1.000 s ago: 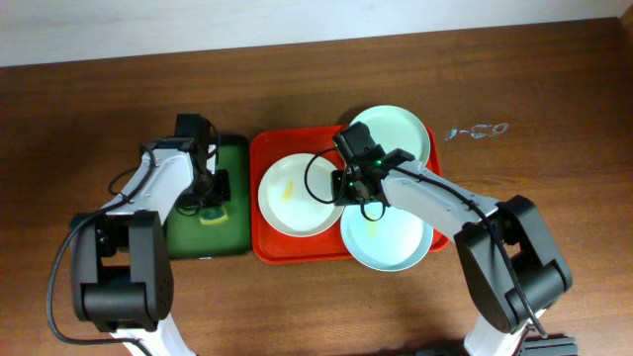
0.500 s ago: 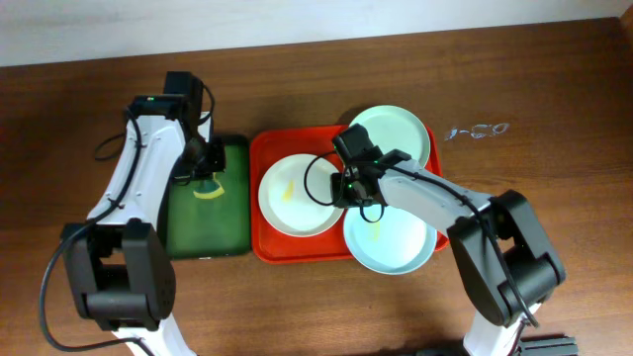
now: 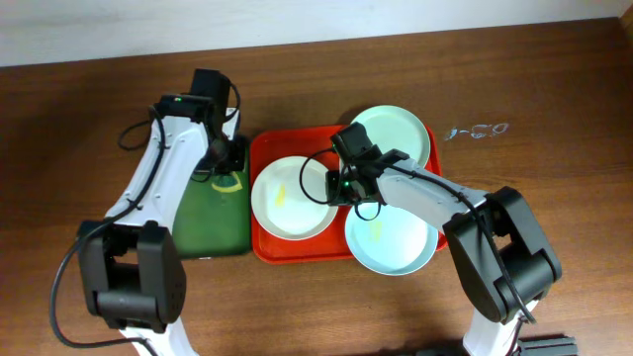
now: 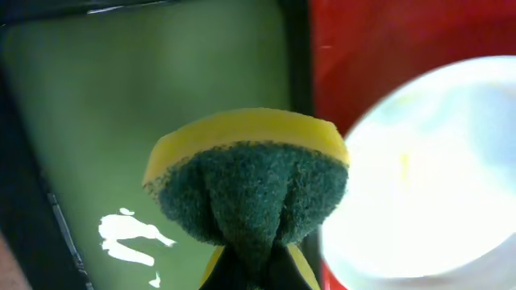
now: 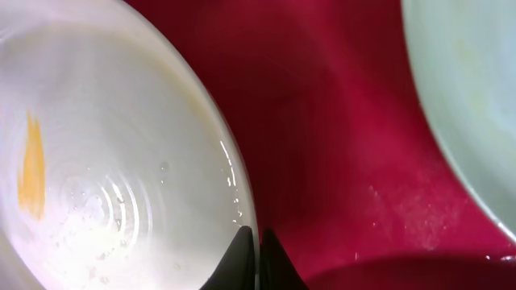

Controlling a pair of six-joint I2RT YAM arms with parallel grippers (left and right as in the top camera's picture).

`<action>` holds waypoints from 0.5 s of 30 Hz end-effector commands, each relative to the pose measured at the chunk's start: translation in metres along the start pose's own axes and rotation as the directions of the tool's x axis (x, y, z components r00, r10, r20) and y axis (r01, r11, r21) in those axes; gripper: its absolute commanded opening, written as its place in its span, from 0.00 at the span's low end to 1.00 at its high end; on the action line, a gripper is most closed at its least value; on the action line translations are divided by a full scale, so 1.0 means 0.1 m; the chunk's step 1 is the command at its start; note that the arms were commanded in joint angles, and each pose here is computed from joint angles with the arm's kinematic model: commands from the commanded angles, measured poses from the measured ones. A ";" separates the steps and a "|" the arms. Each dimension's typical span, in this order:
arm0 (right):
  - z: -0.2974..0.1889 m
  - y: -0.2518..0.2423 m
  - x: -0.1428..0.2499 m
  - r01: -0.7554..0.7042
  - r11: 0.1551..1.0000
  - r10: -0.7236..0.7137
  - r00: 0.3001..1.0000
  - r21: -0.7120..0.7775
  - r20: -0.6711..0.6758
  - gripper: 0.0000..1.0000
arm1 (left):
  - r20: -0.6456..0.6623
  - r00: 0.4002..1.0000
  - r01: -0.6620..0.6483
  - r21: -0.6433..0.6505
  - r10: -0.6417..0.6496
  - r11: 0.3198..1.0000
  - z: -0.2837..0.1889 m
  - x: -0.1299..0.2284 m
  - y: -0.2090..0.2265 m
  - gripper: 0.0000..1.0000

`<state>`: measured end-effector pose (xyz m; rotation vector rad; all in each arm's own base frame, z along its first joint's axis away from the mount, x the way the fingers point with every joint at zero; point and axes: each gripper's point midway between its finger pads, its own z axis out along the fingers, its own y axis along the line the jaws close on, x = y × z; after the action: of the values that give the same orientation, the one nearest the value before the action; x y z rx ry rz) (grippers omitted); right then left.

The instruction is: Clean dirty plates on tray and stack at the side

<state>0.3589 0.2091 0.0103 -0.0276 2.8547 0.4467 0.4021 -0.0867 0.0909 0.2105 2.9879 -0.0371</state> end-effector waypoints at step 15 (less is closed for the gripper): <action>-0.10 -0.09 -0.08 -0.027 0.997 0.024 0.999 -0.077 -0.040 0.33 | -0.008 0.992 -0.122 0.168 0.125 0.978 0.36 0.04 -0.91 0.00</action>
<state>0.3554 0.1966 0.0123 -0.0036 2.9064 0.5887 0.3966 -0.1752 0.0838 0.4271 2.9099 -0.2638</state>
